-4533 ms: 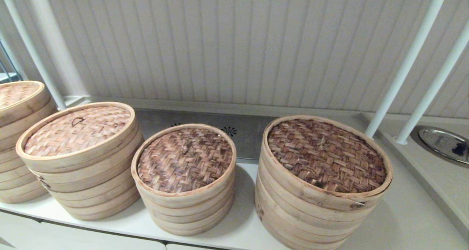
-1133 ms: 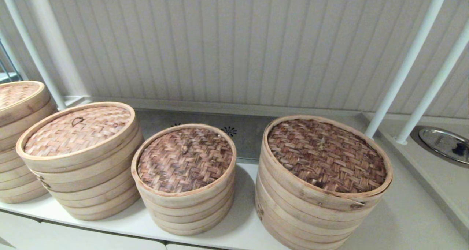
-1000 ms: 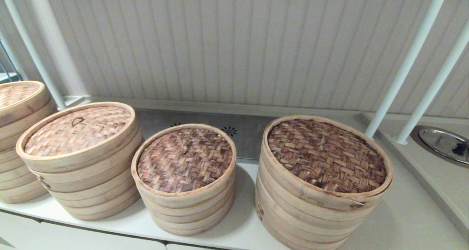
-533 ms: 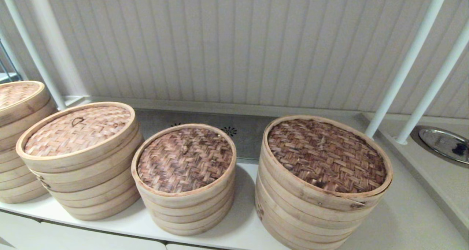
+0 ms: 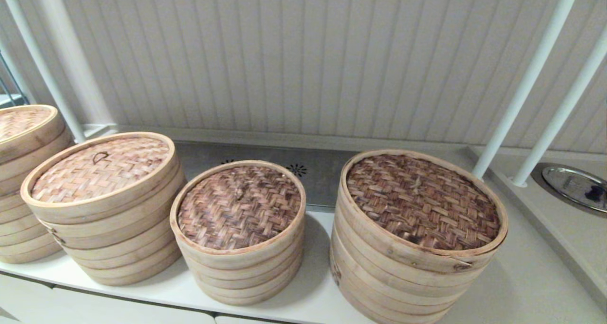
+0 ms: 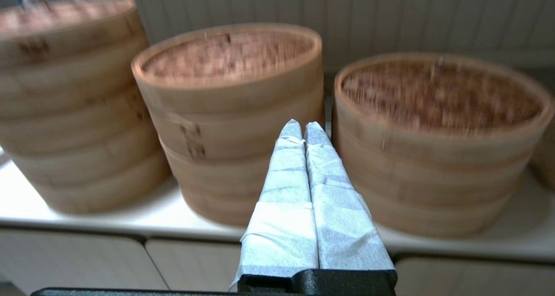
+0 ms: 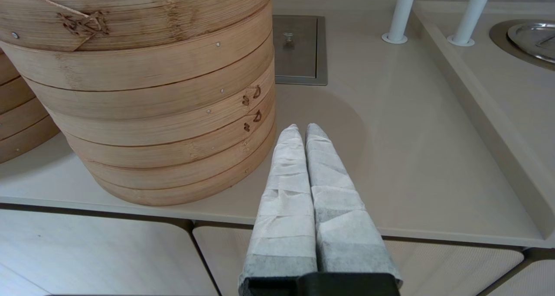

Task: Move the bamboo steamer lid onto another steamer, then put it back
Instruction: Pick up the steamer

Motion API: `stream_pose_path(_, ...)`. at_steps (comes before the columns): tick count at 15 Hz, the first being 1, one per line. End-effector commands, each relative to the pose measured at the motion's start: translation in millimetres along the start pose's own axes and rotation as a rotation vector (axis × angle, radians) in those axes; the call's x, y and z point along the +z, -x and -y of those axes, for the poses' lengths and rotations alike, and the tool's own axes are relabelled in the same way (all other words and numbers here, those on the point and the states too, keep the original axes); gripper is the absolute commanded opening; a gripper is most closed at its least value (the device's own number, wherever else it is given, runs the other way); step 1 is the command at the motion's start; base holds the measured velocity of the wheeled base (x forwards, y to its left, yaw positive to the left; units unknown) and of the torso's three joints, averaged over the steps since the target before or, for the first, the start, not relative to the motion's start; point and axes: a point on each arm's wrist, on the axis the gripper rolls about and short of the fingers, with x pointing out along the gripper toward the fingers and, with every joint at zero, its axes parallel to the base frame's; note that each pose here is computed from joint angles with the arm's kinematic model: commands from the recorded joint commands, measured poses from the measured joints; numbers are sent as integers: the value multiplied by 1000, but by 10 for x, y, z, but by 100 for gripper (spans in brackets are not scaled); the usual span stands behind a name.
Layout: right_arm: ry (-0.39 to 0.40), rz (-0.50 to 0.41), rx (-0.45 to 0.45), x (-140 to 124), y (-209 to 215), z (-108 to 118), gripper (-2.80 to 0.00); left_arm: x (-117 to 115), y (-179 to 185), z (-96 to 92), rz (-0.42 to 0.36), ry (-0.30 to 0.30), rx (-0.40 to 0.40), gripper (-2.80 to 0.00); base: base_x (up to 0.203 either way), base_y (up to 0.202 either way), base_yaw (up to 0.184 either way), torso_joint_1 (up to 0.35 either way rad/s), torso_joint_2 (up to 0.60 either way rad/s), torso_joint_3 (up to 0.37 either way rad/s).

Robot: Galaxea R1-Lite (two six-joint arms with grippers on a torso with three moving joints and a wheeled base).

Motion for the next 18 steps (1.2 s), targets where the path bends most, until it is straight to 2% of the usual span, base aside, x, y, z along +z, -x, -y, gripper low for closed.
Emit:
stream_pose_path(1, -1, -3, 0, -4, -2, 0, -280, 294, -217, -30, -45, -1, -3, -280, 0, 0, 0, 0, 0, 0)
stream_pose_path(4, -1, -3, 0, -4, -2, 0, -280, 814, -580, -92, -59, -5, 20, -280, 0, 0, 0, 0, 0, 0)
stream_pose_path(7, -1, -3, 0, -4, -2, 0, -280, 1093, -1124, -197, -188, -9, 92, -280, 0, 0, 0, 0, 0, 0)
stream_pose_path(10, -1, -4, 0, -6, -3, 0, -280, 1081, -1581, -341, -332, 0, 161, -280, 0, 0, 0, 0, 0, 0)
stream_pose_path(12, -1, -3, 0, -4, -2, 0, -280, 1004, -1817, -398, -405, 2, 171, -280, 0, 0, 0, 0, 0, 0)
stream_pose_path(16, -1, -3, 0, -4, -2, 0, -280, 703, -2341, -503, -573, 22, 154, -280, 0, 0, 0, 0, 0, 0)
stream_pose_path(17, -1, -3, 0, -4, -2, 0, -280, 623, -2441, -543, -606, 32, 154, 0, 0, 0, 0, 0, 0, 0)
stream_pose_path(18, -1, -3, 0, -4, -2, 0, -280, 554, -2517, -614, -628, 49, 151, 0, 0, 0, 0, 0, 0, 0)
